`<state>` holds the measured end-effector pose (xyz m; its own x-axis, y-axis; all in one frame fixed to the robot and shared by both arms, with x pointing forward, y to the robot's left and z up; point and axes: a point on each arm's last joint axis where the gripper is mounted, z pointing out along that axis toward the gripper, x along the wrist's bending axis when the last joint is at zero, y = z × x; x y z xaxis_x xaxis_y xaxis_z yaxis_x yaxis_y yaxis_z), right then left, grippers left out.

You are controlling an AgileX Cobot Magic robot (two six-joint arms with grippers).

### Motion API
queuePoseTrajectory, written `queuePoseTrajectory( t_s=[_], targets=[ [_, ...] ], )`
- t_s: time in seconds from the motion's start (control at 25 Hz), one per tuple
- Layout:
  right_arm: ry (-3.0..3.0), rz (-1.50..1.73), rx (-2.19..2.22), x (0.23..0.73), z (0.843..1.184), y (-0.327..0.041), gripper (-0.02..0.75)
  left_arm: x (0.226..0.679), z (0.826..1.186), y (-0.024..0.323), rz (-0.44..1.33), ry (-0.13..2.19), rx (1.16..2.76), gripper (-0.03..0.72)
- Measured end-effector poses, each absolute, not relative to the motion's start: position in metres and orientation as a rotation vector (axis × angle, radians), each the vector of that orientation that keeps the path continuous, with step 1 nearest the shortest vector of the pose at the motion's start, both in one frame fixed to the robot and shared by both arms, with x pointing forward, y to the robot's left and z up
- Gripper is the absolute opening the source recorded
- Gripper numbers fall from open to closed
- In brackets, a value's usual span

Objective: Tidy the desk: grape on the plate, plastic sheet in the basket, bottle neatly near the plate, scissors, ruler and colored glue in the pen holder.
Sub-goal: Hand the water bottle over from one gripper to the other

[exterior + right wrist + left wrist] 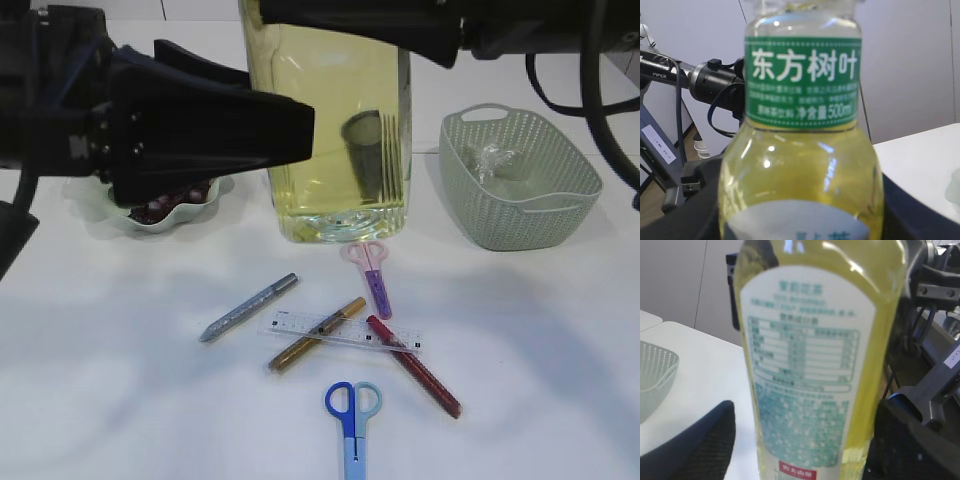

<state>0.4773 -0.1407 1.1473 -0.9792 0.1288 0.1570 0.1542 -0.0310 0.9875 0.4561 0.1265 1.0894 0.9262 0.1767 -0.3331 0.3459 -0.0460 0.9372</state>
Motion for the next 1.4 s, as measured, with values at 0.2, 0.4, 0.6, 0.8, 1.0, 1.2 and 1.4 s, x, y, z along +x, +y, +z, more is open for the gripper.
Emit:
queuePoseTrajectory(
  t_s=[0.2,0.4,0.6,0.8,1.0,1.2,1.4],
  targets=[
    [-2.178,-2.222,-0.325,0.478,1.147,-0.141,0.461,0.460,1.090,0.119,-0.178,0.398,1.634,0.617],
    [-2.177,-2.221,-0.323,0.478,1.147,-0.141,0.461,0.462,1.089,0.100,-0.213,0.360,1.655,0.605],
    [-2.176,-2.221,-0.320,0.477,1.147,-0.141,0.461,0.467,1.091,0.093,-0.217,0.345,1.655,0.596],
    [-2.177,-2.221,-0.322,0.478,1.147,-0.141,0.461,0.470,1.088,0.085,-0.246,0.337,1.657,0.594],
    [-2.179,-2.223,-0.323,0.478,1.147,-0.141,0.461,0.471,1.086,0.084,-0.254,0.343,1.657,0.572],
    [-2.179,-2.223,-0.323,0.478,1.147,-0.141,0.461,0.471,1.086,0.084,-0.255,0.344,1.656,0.493],
    [-2.180,-2.224,-0.321,0.478,1.147,-0.141,0.461,0.471,1.086,0.084,-0.259,0.346,1.655,0.464]
  ],
)
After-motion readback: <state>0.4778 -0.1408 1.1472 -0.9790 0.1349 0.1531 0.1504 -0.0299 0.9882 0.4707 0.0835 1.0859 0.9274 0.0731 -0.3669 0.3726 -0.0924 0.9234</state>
